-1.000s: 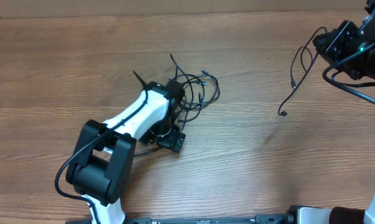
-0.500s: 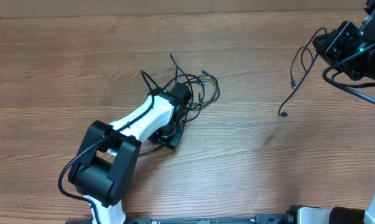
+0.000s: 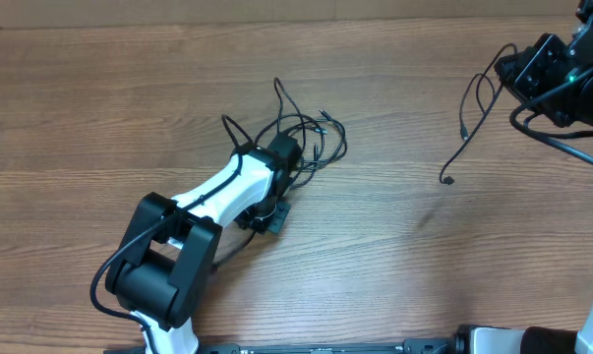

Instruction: Untangle cables

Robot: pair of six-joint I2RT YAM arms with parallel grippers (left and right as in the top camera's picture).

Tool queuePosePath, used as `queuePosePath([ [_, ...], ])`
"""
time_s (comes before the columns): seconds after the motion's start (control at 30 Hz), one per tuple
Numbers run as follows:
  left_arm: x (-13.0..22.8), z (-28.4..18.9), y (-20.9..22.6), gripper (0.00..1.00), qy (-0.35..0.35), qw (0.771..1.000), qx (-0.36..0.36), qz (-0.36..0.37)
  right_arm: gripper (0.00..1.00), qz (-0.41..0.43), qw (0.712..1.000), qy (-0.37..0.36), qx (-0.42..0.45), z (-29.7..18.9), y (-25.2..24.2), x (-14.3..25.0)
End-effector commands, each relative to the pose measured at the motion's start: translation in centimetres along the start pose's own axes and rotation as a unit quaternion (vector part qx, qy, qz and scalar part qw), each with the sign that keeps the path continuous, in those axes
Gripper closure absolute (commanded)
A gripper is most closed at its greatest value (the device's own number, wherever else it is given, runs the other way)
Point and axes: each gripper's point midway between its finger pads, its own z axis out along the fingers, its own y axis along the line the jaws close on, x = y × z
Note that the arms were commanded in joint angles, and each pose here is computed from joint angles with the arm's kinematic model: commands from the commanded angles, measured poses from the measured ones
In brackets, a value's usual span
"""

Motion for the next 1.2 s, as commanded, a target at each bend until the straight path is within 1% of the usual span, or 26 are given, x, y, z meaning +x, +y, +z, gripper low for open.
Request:
queuePosePath([
  [0.0,-1.2,-0.2,0.4,0.96,-0.017,1.000,-0.006,-0.006,0.96,-0.009,1.000,-0.012,-0.008,-0.7,0.5,-0.4],
  [0.17,-4.3,-4.9,0.4,0.96,-0.054,0.998,-0.002,-0.012,0.96,-0.010,1.000,-0.014,-0.009,-0.7,0.6,-0.4],
  [0.3,-6.7,-10.9,0.4,0.96,-0.095,0.995,0.006,-0.015,0.96,-0.010,1.000,-0.013,-0.009,-0.7,0.6,-0.4],
  [0.37,-7.7,-14.2,0.1,0.96,-0.122,0.992,0.022,-0.015,0.96,-0.010,1.000,-0.013,-0.009,-0.7,0.6,-0.4],
  [0.43,-8.7,-17.5,-0.3,0.96,-0.155,0.987,0.041,-0.014,0.96,-0.010,1.000,-0.013,-0.009,-0.7,0.6,-0.4],
  [0.53,-10.1,-21.1,-0.4,0.96,-0.204,0.977,0.052,-0.015,0.96,-0.009,1.000,-0.013,-0.008,-0.7,0.5,-0.4],
  [0.63,-11.2,-22.9,-0.5,0.96,-0.238,0.969,0.058,-0.016,0.96,-0.009,1.000,-0.011,-0.007,-0.7,0.5,-0.3],
  [0.73,-11.7,-23.1,-0.6,0.96,-0.249,0.967,0.060,-0.016,0.96,-0.009,1.000,-0.011,-0.007,-0.7,0.5,-0.3],
  [0.8,-11.9,-23.0,-0.5,0.94,-0.250,0.966,0.062,-0.036,0.96,-0.009,1.000,-0.011,-0.007,-0.7,0.5,-0.3],
  [0.83,-12.0,-22.9,-0.4,0.81,-0.249,0.965,0.066,-0.055,0.96,-0.009,1.000,-0.011,-0.007,-0.7,0.5,-0.3],
  [0.87,-12.0,-22.9,-0.5,0.58,-0.248,0.964,0.069,-0.066,0.96,-0.009,1.000,-0.011,-0.007,-0.7,0.5,-0.3],
  [0.93,-11.9,-22.9,-0.5,0.06,-0.246,0.963,0.073,-0.082,0.96,-0.009,1.000,-0.011,-0.007,-0.7,0.5,-0.3],
  [0.97,-11.9,-22.9,-0.5,0.00,-0.246,0.963,0.073,-0.083,0.96,-0.009,1.000,-0.011,-0.007,-0.7,0.5,-0.3],
  [1.17,-11.7,-22.7,-0.4,0.00,-0.239,0.965,0.072,-0.084,0.96,-0.008,1.000,-0.010,-0.007,-0.7,0.5,-0.3],
])
